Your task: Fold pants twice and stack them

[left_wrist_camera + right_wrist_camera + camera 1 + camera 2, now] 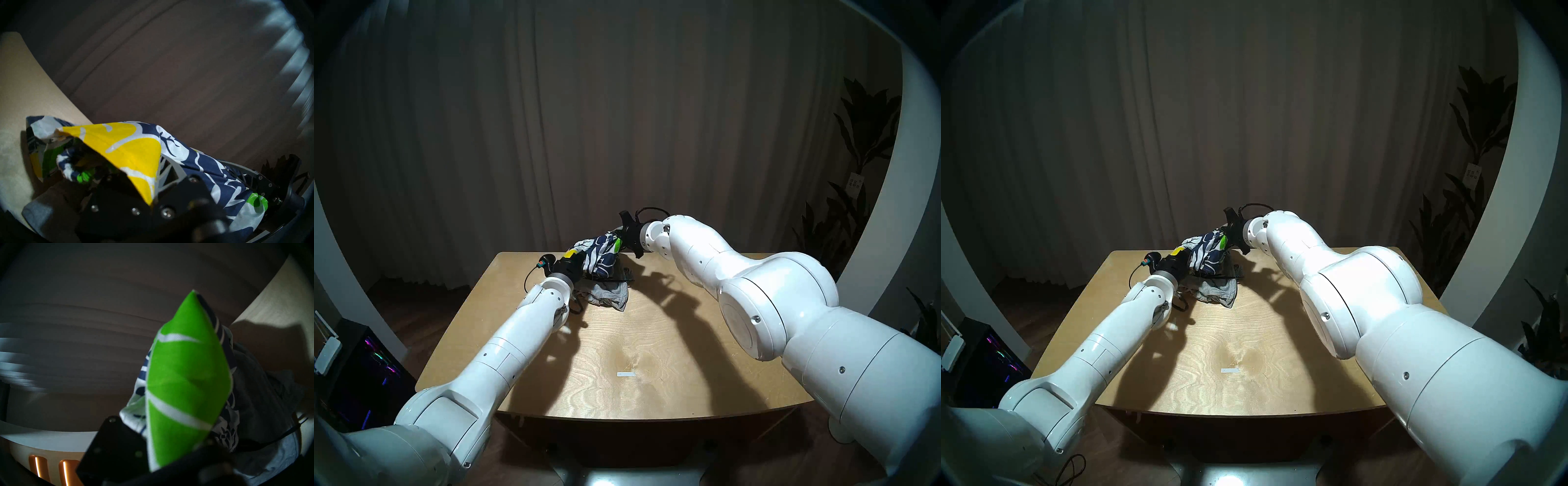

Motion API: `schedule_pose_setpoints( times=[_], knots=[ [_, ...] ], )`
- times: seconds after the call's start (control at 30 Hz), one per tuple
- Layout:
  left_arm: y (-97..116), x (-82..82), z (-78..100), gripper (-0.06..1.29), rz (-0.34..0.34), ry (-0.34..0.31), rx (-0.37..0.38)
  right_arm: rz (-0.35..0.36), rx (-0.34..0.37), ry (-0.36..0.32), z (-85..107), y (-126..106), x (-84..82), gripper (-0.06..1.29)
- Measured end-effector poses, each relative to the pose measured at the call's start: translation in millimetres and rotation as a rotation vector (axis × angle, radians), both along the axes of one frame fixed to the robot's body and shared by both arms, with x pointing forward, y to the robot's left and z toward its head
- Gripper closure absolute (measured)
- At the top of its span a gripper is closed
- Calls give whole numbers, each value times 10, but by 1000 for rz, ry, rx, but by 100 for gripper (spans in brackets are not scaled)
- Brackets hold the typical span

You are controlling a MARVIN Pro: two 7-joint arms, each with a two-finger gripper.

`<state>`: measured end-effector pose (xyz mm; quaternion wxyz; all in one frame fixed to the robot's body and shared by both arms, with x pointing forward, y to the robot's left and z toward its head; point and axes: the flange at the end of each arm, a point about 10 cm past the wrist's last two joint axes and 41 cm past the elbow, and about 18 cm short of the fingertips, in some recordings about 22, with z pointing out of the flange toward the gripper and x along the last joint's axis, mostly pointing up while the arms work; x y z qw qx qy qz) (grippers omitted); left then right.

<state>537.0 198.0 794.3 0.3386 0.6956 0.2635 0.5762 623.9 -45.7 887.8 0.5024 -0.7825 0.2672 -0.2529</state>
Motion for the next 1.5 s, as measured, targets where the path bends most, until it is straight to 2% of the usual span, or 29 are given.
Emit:
schedule_pose_setpoints(
  times=[0.03, 0.17, 0.4, 0.57, 0.87, 1.03, 1.2, 1.23, 1.33, 1.43, 1.5],
  knots=[
    [-32, -12, -67, 125, 2, 11, 6, 3, -11, 3, -70, -23, -21, 125],
    [-85, -24, -127, 125, 6, 15, 12, 10, -26, 2, -138, -67, -41, 125],
    [-178, -75, -108, 125, 28, 4, 13, 39, -42, -1, -224, -170, -71, 125],
    [-268, -201, -137, 125, 43, 19, 7, 61, -62, 5, -320, -235, -110, 125],
    [-545, -564, -328, 125, 37, 90, 12, 98, -123, 32, -533, -319, -201, 125],
    [-641, -675, -408, 125, 37, 124, 22, 111, -142, 34, -562, -319, -218, 125],
    [-732, -698, -441, 125, 38, 148, 34, 116, -156, 33, -575, -346, -220, 125],
    [-757, -689, -442, 116, 39, 153, 36, 114, -159, 33, -579, -373, -217, 125],
    [-800, -667, -443, 76, 40, 164, 40, 108, -166, 34, -588, -435, -211, 125],
    [-840, -634, -439, 76, 40, 173, 47, 102, -172, 35, -597, -505, -204, 125],
    [-866, -608, -438, 65, 38, 180, 53, 96, -175, 35, -603, -557, -199, 125]
  ],
)
